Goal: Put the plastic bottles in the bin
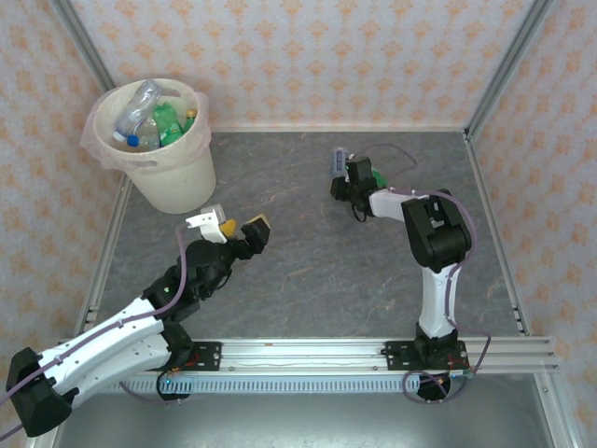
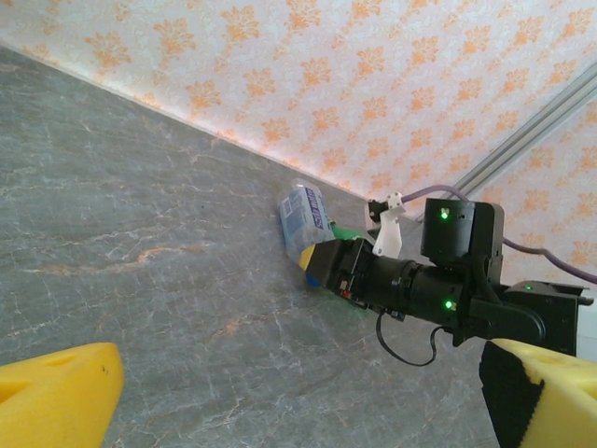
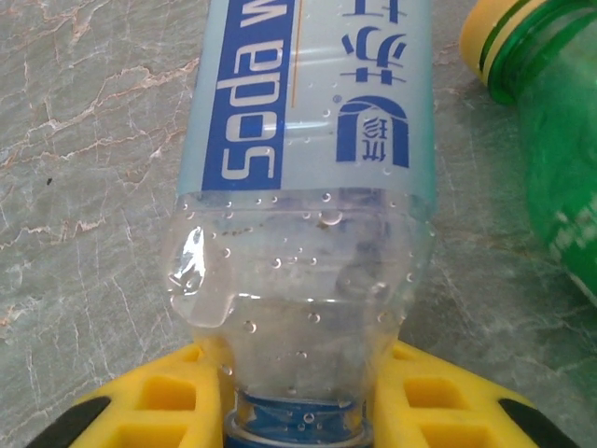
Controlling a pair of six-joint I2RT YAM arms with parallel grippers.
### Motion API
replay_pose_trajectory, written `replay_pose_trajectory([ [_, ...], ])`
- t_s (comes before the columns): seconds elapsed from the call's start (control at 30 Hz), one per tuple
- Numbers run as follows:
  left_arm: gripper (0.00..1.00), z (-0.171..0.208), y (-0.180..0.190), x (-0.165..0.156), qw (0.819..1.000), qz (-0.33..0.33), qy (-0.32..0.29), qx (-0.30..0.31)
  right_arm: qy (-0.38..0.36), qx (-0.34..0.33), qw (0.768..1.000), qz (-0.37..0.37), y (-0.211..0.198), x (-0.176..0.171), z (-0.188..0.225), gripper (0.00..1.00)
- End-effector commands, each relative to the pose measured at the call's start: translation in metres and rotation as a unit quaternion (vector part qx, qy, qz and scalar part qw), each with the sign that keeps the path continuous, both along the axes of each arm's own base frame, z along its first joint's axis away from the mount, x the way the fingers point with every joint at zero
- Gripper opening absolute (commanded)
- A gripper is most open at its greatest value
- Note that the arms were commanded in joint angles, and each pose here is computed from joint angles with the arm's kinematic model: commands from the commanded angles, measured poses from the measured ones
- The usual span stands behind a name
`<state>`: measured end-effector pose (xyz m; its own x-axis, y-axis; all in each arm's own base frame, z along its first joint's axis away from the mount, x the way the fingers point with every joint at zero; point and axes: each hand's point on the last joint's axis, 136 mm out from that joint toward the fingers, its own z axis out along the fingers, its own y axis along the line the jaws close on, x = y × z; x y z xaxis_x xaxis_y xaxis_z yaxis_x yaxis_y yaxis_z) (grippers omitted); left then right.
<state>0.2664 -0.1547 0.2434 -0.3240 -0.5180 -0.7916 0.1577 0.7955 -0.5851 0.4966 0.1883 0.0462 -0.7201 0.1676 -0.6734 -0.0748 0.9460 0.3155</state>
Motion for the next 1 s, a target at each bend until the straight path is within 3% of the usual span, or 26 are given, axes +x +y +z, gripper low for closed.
replay_pose_trajectory([
  [0.0, 0.99, 0.005, 0.004, 0.0, 1.0, 0.013, -0.011, -0.023, -0.032, 0.009, 0.999, -0.001, -0.002, -0.007, 0.028, 0.23],
  [0.43, 0.99, 0.004, -0.007, 0.007, 0.997, -0.011, 0.008, -0.077, -0.144, 0.024, 0.985, 0.09, 0.053, -0.086, 0.111, 0.23],
  [0.67, 0.96, 0.012, -0.019, 0.02, 0.992, -0.047, 0.018, -0.112, -0.227, 0.034, 0.955, 0.186, 0.096, -0.154, 0.153, 0.23],
  [0.97, 0.94, 0.034, -0.042, 0.035, 0.987, -0.11, 0.02, -0.116, -0.276, 0.058, 0.922, 0.265, 0.117, -0.225, 0.168, 0.23],
])
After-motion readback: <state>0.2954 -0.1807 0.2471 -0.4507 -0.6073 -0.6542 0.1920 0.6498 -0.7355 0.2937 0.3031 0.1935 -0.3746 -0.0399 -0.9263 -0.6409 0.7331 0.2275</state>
